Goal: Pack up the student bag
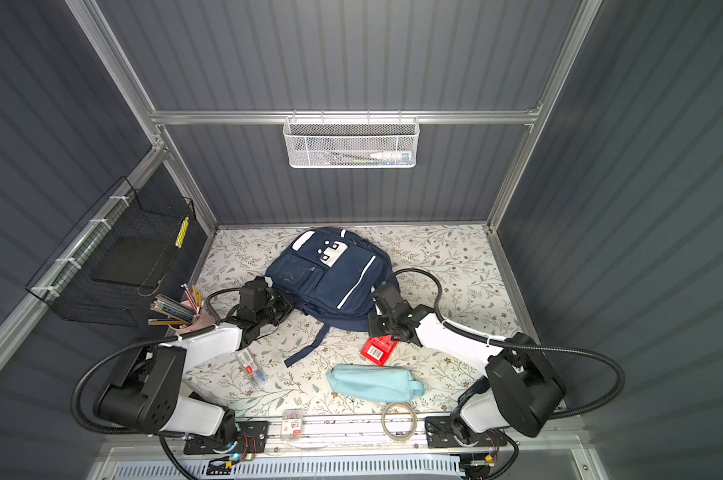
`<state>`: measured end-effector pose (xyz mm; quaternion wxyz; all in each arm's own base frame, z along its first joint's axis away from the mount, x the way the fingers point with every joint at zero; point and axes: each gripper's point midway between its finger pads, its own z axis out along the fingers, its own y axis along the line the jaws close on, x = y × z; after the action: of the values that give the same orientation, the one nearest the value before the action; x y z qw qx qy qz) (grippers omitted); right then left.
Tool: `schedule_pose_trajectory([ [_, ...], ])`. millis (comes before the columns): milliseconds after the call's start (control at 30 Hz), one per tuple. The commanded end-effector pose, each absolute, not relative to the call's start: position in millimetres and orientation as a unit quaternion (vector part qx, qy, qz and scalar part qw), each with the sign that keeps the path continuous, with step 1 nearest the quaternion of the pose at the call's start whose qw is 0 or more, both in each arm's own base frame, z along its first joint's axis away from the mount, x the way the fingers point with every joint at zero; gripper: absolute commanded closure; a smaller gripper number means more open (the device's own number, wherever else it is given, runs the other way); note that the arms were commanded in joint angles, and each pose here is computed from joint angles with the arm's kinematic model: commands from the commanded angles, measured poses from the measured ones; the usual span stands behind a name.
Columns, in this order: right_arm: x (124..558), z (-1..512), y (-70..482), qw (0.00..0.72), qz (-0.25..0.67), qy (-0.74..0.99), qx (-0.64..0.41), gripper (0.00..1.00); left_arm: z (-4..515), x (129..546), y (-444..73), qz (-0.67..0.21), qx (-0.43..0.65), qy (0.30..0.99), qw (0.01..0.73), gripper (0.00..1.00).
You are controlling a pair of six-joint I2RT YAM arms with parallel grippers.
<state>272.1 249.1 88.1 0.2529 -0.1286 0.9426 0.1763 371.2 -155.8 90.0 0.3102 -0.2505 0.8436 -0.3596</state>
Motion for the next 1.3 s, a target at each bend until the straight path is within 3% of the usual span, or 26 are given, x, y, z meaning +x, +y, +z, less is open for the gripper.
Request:
schedule_pose_trajectory([
  [0,267,109,288,0.259,0.192,0.931,-0.17,1.0,140,402,-148,-0.35,-0.22,0.815,0.406,0.24],
  [100,263,127,326,0.268,0.217,0.917,-0.199,1.0,145,386,-137,-0.336,-0.233,0.814,0.413,0.17],
  [400,250,147,403,0.266,0.265,0.89,-0.26,1.0,134,287,-171,-0.389,-0.232,0.827,0.334,0.17],
  [567,241,148,420,0.262,0.275,0.882,-0.279,1.0,136,286,-182,-0.414,-0.24,0.815,0.327,0.18],
  [667,238,148,415,0.267,0.272,0.88,-0.285,1.0,132,293,-202,-0.436,-0.215,0.817,0.311,0.33],
  [733,240,146,402,0.274,0.258,0.882,-0.285,1.0,126,296,-212,-0.434,-0.193,0.828,0.298,0.59],
  [800,244,142,386,0.275,0.248,0.887,-0.275,1.0,126,295,-218,-0.448,-0.187,0.824,0.292,0.96],
  [833,245,140,377,0.276,0.244,0.89,-0.27,1.0,126,294,-218,-0.448,-0.183,0.825,0.291,1.0],
  [1133,280,99,253,0.269,0.17,0.931,-0.178,1.0,144,276,-177,-0.374,-0.177,0.846,0.337,1.0],
  [1267,332,91,191,0.284,0.125,0.943,-0.122,1.0,144,270,-171,-0.373,-0.181,0.846,0.334,1.0],
])
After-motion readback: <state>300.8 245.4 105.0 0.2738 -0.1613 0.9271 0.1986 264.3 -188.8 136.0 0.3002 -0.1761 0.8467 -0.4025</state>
